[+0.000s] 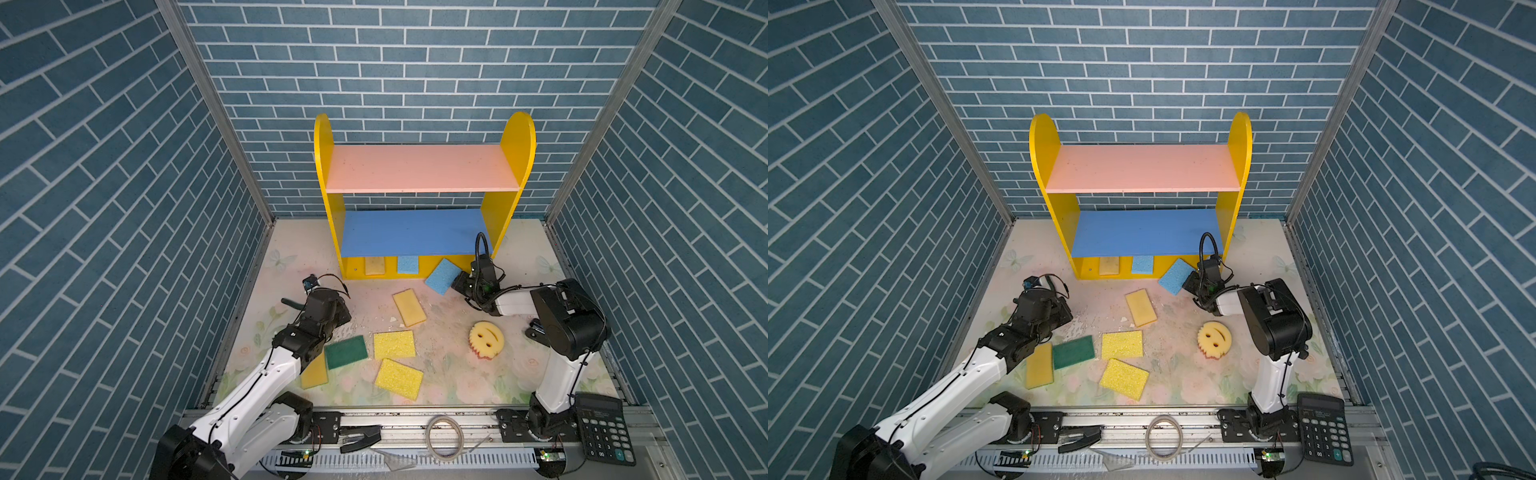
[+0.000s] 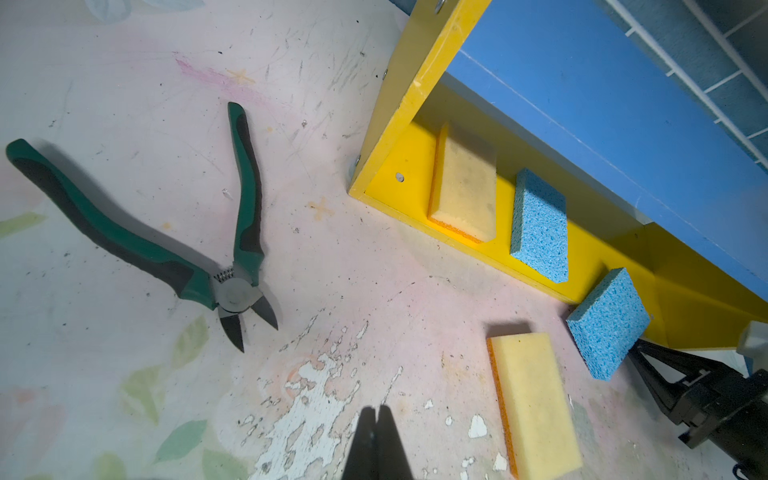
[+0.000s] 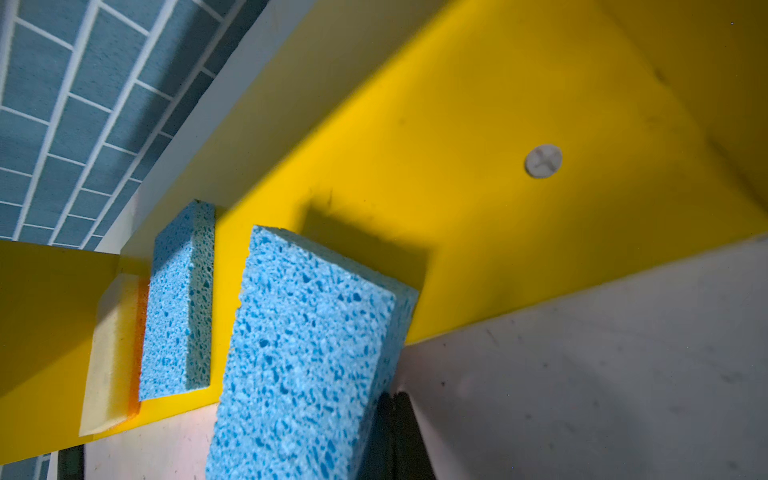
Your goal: Place and organize the cleaning sponges onto the shelf
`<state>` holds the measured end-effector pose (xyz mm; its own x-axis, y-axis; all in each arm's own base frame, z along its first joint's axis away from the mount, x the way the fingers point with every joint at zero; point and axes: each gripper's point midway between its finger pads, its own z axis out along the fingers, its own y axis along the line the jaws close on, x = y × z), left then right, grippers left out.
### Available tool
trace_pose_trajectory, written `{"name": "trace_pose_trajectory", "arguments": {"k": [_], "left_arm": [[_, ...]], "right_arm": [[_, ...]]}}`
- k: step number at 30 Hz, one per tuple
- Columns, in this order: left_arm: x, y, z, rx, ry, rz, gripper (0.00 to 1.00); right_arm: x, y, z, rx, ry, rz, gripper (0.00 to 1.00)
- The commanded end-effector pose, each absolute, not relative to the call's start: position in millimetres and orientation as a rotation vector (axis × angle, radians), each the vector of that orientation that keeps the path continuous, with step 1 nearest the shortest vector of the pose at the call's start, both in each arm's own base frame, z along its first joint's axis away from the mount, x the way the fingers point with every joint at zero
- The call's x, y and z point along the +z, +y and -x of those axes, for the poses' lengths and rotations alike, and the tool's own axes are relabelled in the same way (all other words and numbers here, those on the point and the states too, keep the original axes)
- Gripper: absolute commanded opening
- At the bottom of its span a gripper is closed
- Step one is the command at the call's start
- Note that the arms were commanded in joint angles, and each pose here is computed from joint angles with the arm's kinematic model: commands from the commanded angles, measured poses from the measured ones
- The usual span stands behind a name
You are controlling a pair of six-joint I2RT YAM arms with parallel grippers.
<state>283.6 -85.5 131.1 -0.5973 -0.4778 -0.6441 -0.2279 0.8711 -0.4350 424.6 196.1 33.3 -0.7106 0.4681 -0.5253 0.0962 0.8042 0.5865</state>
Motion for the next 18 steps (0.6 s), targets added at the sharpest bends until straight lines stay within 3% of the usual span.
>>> {"name": "trace_pose_trajectory", "arguments": {"k": [1, 8, 18], "left_arm": [[126, -82, -275, -0.384, 2.240, 0.505, 0.00], [126, -79, -271, -0.389, 2.215, 0.497, 0.01], [123, -85, -275, -0.404, 2.229, 0.463, 0.03]], "right_arm": [[84, 203, -441, 0.731, 2.168, -0.374, 0.00], [101, 192, -397, 0.584, 2.223, -0.311, 0.00], [85, 249, -341, 0.660, 2.353, -0.185, 0.00]]}}
